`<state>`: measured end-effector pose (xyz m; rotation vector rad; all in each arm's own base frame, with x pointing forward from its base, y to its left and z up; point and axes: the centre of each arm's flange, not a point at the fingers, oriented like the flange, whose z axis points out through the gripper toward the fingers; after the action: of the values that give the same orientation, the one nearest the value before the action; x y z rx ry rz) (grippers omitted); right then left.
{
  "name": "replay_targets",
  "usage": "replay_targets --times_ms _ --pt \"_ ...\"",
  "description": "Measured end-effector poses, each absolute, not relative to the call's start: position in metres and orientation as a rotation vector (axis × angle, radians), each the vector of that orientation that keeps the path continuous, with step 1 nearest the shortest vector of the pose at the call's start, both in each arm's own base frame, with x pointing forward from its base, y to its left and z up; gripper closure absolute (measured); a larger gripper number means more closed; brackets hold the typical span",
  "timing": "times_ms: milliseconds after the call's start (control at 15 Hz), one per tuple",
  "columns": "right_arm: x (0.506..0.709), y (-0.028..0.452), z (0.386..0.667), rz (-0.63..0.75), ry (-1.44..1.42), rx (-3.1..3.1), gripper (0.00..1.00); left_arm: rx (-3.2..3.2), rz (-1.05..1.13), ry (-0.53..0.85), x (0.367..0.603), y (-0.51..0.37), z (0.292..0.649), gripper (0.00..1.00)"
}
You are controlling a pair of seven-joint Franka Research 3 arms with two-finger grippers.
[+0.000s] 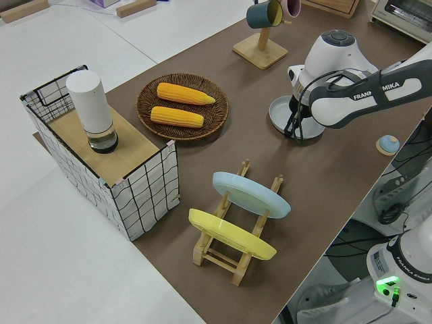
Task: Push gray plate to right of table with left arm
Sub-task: 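Push the gray plate with the left gripper toward the toaster oven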
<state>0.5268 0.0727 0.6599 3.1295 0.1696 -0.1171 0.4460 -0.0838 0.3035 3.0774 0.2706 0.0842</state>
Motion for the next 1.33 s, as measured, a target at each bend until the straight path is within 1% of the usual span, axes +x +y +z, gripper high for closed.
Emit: replay_targets --times_ms 200,333,733,1333 --pt "0.527 0.073 0.660 -0.117 0.170 3.129 0.01 3.073 0.081 0.314 0.445 -0.088 0.303 0.94" --pt "0.527 0.073 0.660 -0.117 0.170 3.129 0.01 3.066 0.090 0.356 0.444 -0.094 0.304 0.97" --pt "0.527 0.073 0.660 -0.117 0.170 3.129 0.01 3.051 0.103 0.427 0.439 -0.121 0.305 0.97" --pt "0.527 0.073 0.660 -0.117 0.170 3.129 0.01 3.030 0.096 0.492 0.418 -0.187 0.304 0.97"
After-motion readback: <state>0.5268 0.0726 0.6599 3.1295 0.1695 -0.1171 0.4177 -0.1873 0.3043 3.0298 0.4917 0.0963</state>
